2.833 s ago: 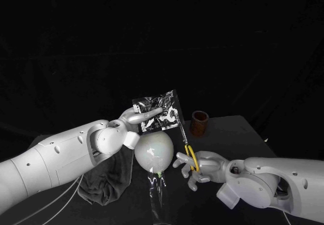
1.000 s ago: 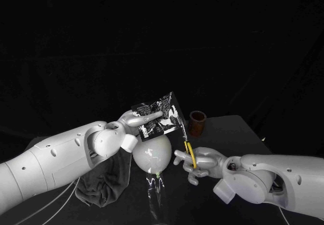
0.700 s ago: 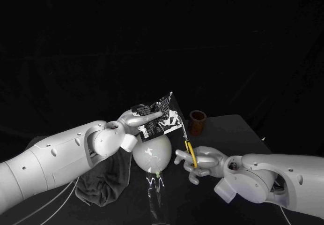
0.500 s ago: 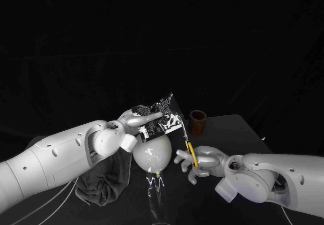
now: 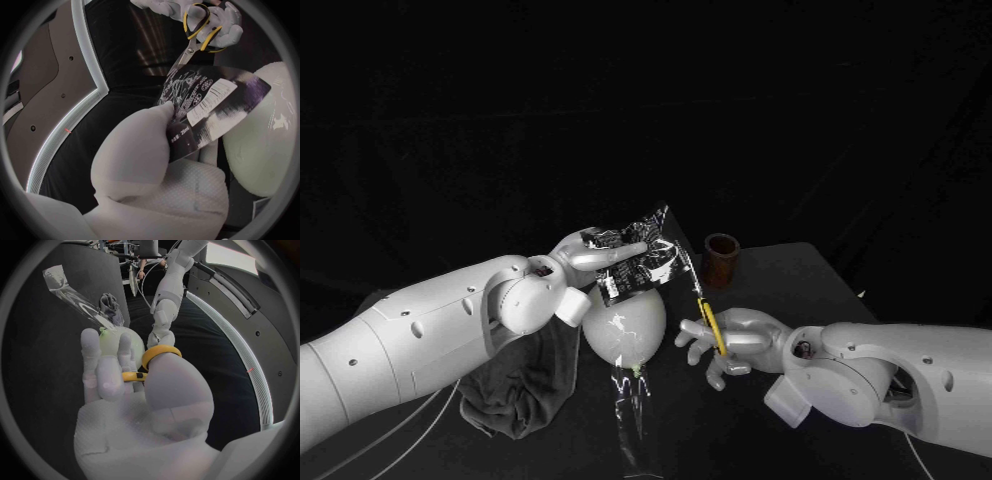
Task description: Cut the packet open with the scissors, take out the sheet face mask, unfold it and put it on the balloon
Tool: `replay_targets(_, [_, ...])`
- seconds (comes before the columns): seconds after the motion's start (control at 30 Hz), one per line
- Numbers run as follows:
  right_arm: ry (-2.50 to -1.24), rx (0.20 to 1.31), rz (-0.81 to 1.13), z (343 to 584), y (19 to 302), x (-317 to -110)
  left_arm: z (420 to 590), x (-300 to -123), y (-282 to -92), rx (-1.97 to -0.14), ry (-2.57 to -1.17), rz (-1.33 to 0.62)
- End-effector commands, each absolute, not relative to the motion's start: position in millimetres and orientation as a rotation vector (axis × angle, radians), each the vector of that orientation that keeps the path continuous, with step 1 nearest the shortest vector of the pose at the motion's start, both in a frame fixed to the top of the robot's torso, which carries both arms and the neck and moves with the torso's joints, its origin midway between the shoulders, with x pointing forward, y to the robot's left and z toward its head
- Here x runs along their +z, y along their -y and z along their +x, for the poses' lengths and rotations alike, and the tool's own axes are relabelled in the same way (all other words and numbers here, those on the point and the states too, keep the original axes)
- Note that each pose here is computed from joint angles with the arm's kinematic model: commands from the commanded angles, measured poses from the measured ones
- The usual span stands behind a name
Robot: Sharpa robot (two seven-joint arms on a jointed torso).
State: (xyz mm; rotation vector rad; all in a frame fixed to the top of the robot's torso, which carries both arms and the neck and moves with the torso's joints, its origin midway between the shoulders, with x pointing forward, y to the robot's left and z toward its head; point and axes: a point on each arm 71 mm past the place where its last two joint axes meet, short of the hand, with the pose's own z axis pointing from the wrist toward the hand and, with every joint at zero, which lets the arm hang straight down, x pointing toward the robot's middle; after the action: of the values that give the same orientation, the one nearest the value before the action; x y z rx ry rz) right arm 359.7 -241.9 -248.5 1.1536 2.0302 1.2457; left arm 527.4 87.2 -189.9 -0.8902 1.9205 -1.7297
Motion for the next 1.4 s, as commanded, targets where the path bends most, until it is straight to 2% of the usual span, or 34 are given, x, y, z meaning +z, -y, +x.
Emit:
replay_targets(0.03, [-2.046, 1.255, 1.109, 360.0, 243.6, -245.5, 526.7, -188.8, -86.5, -1.724, -1.914, -0.828])
replay_targets(0.6, [-2.058, 1.224, 1.106, 356.9, 252.4, -243.9, 529.7, -186.9, -89.9, -1.727, -1.858, -0.839])
replay_targets(1.4, [-2.014, 1.243, 1.103, 364.6, 243.7, -240.9, 526.0, -186.0, -88.0, -1.753, -1.89, -0.766])
